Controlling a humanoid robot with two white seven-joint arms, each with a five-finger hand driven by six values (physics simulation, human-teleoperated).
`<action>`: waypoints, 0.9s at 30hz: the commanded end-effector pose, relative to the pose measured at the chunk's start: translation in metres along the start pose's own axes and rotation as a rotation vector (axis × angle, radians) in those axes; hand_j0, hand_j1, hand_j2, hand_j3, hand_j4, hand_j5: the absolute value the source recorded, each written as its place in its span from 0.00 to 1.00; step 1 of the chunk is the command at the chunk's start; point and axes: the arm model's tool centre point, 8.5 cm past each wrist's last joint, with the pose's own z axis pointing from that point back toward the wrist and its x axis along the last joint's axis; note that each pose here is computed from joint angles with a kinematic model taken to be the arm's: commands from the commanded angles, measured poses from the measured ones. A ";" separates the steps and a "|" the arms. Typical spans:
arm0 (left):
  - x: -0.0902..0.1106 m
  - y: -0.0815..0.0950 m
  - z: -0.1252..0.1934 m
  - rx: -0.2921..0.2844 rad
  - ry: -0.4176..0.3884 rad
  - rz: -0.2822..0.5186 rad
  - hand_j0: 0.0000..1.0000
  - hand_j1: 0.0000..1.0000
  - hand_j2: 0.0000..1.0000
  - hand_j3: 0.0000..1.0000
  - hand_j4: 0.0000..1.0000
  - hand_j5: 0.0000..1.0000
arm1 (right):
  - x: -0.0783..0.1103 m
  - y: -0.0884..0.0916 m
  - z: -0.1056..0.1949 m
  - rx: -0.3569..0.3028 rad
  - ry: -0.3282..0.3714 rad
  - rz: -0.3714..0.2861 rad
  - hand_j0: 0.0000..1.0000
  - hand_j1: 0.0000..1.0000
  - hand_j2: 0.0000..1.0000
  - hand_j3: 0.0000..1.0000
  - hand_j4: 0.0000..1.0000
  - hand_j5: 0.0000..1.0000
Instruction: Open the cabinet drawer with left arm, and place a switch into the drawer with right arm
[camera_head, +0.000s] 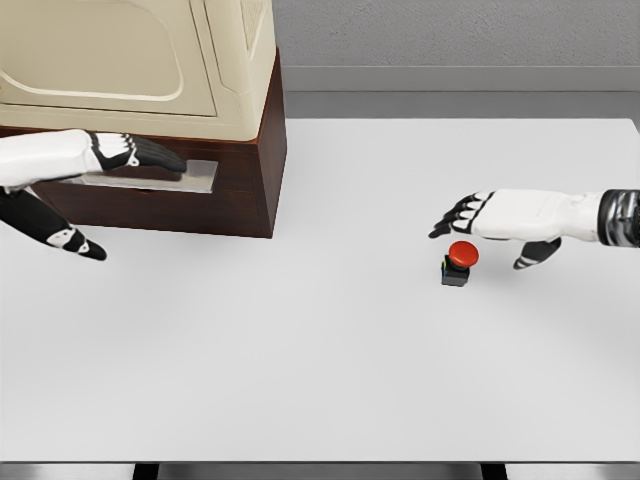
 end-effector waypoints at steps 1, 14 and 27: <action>0.001 0.008 0.002 0.029 0.010 0.030 1.00 1.00 1.00 1.00 1.00 1.00 | 0.002 0.001 -0.007 0.001 -0.004 -0.016 1.00 1.00 1.00 1.00 1.00 1.00; -0.022 0.008 -0.010 0.039 0.200 0.172 1.00 1.00 1.00 1.00 1.00 1.00 | 0.011 0.005 -0.024 0.005 -0.045 -0.024 1.00 1.00 1.00 1.00 1.00 1.00; -0.034 -0.008 -0.010 -0.023 0.275 0.279 1.00 1.00 1.00 1.00 1.00 1.00 | 0.015 0.010 -0.028 0.021 -0.062 -0.024 0.80 0.80 0.80 0.80 0.80 0.80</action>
